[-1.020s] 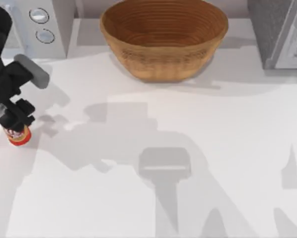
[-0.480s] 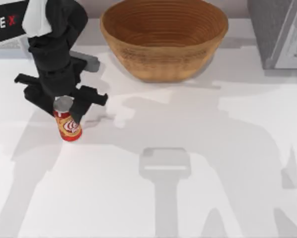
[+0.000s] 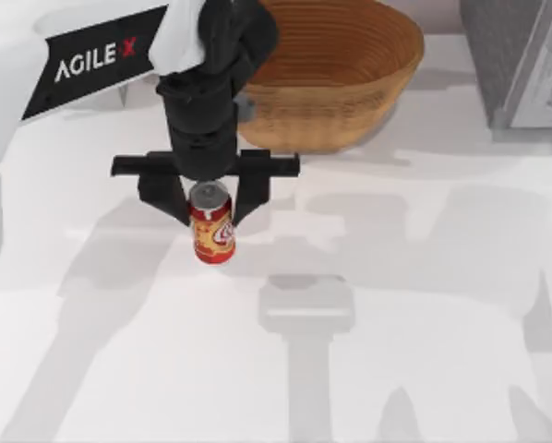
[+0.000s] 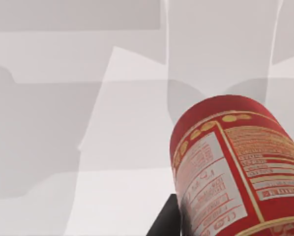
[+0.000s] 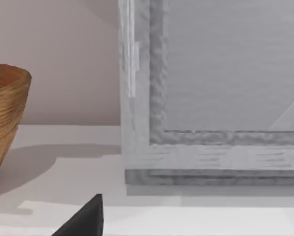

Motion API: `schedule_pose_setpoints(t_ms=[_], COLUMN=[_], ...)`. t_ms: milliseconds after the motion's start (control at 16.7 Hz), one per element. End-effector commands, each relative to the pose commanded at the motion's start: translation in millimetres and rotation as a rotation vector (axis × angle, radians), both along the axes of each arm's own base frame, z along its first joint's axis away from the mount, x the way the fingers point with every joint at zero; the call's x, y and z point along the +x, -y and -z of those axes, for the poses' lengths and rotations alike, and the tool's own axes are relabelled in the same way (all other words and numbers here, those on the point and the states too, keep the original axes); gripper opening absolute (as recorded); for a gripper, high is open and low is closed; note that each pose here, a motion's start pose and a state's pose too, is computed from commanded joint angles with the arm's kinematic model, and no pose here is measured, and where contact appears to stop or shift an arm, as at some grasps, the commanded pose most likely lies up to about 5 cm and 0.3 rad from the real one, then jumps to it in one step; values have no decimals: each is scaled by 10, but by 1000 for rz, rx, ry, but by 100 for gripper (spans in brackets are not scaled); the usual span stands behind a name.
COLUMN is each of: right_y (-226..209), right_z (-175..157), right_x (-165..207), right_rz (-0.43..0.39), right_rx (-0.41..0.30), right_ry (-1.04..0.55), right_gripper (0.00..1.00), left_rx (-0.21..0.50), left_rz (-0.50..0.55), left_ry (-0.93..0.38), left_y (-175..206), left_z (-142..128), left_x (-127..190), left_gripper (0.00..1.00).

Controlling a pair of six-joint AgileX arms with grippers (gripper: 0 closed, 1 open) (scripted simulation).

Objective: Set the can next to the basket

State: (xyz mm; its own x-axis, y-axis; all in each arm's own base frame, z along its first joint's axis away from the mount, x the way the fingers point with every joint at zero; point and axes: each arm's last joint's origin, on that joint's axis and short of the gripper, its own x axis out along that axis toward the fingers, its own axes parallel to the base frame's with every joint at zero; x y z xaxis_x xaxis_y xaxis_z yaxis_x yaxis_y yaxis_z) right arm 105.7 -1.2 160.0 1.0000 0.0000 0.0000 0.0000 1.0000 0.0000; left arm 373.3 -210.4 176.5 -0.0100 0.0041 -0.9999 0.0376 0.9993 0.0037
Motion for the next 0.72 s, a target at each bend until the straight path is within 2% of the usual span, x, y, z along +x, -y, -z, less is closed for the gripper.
schedule_pose_setpoints(t_ms=[720], right_y=[0], right_z=[0], right_x=[0], right_rz=[0], right_rx=[0], right_ry=[0], right_gripper=[100], left_rx=[-4], left_rz=[-18], left_ry=[10], left_y=[71], left_z=[48], left_x=[-24], left_gripper=[0])
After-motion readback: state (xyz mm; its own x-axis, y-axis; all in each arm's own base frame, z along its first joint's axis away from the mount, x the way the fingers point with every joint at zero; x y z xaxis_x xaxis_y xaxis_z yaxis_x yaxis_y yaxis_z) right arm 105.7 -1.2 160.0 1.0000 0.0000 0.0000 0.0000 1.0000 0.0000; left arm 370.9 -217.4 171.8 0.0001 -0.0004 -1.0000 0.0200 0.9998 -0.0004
